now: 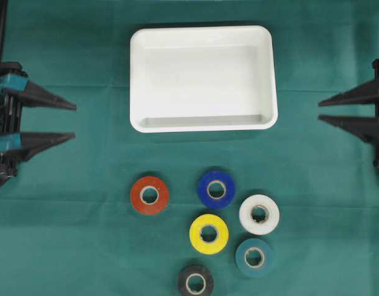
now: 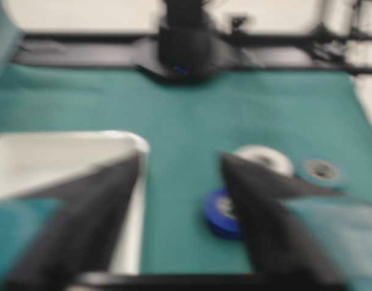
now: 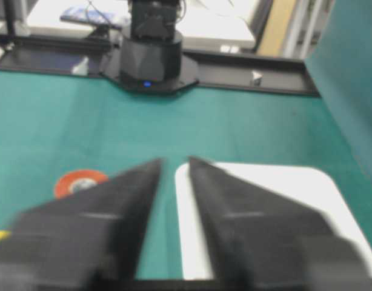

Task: Pick up the tape from a random location and place it into the white case.
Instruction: 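Open the left gripper and start moving it toward the tape rolls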

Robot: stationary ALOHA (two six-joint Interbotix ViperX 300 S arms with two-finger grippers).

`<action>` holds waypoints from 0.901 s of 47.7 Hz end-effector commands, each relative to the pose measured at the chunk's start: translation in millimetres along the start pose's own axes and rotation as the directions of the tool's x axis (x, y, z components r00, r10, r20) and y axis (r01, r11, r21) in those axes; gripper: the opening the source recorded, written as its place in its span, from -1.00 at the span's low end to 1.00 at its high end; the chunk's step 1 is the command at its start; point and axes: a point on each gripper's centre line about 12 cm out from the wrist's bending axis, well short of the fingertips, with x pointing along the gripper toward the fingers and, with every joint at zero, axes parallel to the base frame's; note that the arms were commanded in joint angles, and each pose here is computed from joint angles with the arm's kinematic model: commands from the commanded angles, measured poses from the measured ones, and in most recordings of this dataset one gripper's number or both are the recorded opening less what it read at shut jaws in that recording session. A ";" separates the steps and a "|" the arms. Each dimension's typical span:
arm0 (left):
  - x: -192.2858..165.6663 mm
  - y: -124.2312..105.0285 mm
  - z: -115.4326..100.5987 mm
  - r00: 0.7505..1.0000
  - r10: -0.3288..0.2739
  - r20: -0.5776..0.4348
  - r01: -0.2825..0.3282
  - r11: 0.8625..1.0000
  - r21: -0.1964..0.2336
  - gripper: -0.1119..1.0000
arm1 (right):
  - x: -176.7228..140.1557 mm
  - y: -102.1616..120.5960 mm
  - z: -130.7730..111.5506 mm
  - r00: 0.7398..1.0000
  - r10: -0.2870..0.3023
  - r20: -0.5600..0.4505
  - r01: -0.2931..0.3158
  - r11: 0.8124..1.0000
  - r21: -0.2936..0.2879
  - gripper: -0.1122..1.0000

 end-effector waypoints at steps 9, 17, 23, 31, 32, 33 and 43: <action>2.7 0.4 7.6 1.000 0.002 0.005 -0.002 1.000 -0.005 0.99 | 3.2 -2.9 11.9 1.000 -0.016 0.015 0.016 1.000 0.002 0.83; 2.7 0.4 7.6 1.000 0.002 0.005 -0.002 1.000 -0.006 0.98 | 3.5 -3.2 12.4 1.000 -0.019 -0.001 0.019 1.000 0.002 0.87; 2.7 0.1 8.0 1.000 0.000 0.005 0.000 1.000 -0.009 0.98 | 4.0 -3.2 12.9 1.000 -0.019 -0.007 0.019 1.000 0.002 0.86; 2.6 -8.0 7.7 0.999 -0.040 0.002 0.040 0.999 -0.020 0.98 | 4.5 -3.2 14.1 1.000 -0.019 -0.011 0.019 1.000 0.002 0.87; 2.5 -9.8 7.6 0.999 -0.049 0.000 0.049 0.999 -0.021 0.98 | 4.6 -3.2 14.7 1.000 -0.019 -0.010 0.019 1.000 0.002 0.87; 2.4 -12.3 7.4 0.998 -0.061 -0.001 0.061 0.998 -0.020 0.98 | 4.6 -3.2 14.7 1.000 -0.019 -0.010 0.019 1.000 0.002 0.87; -0.5 -35.9 4.5 0.984 -0.178 -0.026 0.177 0.984 -0.024 0.98 | 5.2 -3.2 14.7 1.000 -0.019 -0.011 0.019 1.000 0.002 0.87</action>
